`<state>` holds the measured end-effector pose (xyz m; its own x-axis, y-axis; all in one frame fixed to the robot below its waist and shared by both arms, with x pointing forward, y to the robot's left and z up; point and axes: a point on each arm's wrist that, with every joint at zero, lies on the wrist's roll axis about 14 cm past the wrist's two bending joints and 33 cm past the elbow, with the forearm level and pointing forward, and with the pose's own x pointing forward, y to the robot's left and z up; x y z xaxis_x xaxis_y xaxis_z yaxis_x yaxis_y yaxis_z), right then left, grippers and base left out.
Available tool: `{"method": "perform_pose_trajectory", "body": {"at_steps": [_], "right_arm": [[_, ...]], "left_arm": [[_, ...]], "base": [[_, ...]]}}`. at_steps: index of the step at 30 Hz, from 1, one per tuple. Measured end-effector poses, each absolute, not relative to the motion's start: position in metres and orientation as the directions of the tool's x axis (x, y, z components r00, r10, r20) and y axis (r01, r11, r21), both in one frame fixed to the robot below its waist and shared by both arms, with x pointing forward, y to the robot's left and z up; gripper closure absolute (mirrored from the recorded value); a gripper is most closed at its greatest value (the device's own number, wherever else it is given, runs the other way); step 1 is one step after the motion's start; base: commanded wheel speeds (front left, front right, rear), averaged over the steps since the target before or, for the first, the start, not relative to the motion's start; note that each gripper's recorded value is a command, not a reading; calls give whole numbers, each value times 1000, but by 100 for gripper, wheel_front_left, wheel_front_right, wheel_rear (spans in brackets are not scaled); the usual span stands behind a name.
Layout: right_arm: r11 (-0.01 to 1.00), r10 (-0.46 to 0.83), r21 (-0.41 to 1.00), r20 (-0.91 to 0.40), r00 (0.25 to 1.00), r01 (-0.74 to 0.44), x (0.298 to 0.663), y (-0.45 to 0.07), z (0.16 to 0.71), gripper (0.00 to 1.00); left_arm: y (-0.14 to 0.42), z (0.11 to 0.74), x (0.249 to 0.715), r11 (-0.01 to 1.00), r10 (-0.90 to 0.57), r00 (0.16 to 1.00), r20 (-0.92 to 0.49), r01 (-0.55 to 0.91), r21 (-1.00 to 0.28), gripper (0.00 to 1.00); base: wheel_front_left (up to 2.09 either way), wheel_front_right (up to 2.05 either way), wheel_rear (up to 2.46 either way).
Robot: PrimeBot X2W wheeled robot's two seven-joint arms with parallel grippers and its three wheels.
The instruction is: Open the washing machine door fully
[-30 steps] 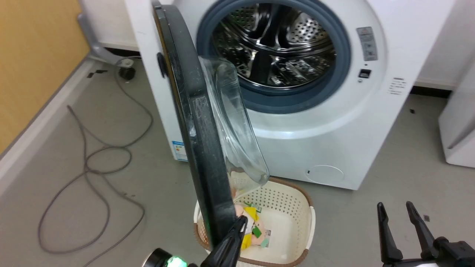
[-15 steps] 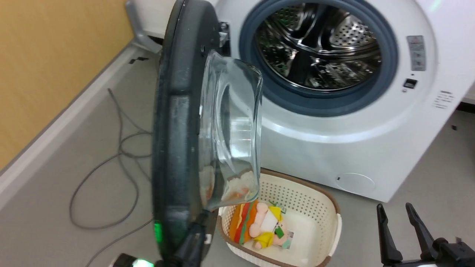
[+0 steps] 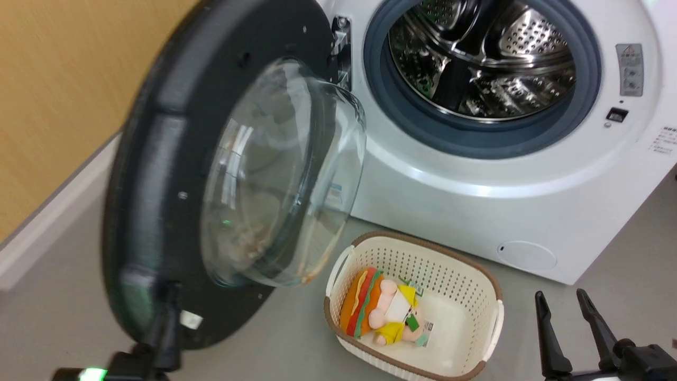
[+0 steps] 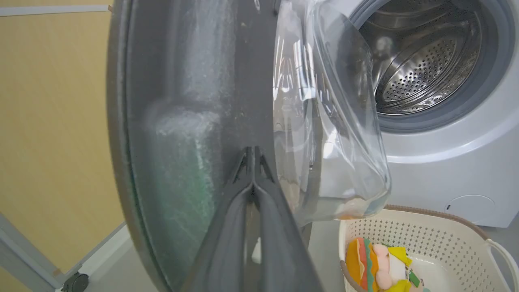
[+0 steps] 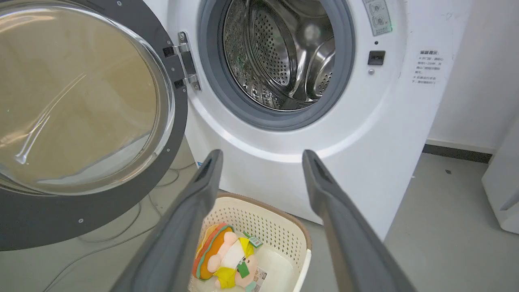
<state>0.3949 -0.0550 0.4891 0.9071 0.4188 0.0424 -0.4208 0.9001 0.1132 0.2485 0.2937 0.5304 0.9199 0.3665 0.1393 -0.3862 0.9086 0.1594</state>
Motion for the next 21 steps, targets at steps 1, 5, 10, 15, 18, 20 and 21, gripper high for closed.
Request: {"method": "perform_pose_trajectory", "body": {"at_steps": [1, 5, 10, 15, 18, 20, 21], "right_arm": [[900, 420, 114, 37, 907, -421, 395, -55, 487, 0], [899, 424, 110, 19, 905, -424, 399, -53, 479, 0], [900, 427, 99, 4, 904, -425, 408, -51, 471, 0], [900, 428, 95, -8, 904, -426, 418, -49, 463, 0], [901, 427, 93, -15, 904, -424, 422, -49, 459, 0], [902, 426, 90, -19, 904, -423, 425, -49, 456, 0], [902, 426, 87, -21, 904, -423, 426, -49, 455, 0]], "left_arm": [[300, 529, 247, 902, 383, 914, 133, -401, 162, 100], [329, 532, 250, 867, 464, 875, 134, -480, 133, 100], [365, 538, 256, 820, 542, 828, 144, -559, 125, 100], [390, 535, 263, 788, 587, 800, 127, -600, 137, 100], [407, 533, 267, 771, 609, 785, 114, -620, 146, 100], [417, 531, 269, 758, 626, 772, 105, -635, 149, 100], [421, 531, 270, 753, 633, 768, 102, -641, 149, 100]], "base": [[0, 0, 0], [0, 0, 0], [0, 0, 0], [0, 0, 0], [0, 0, 0], [0, 0, 0], [0, 0, 0]]}}
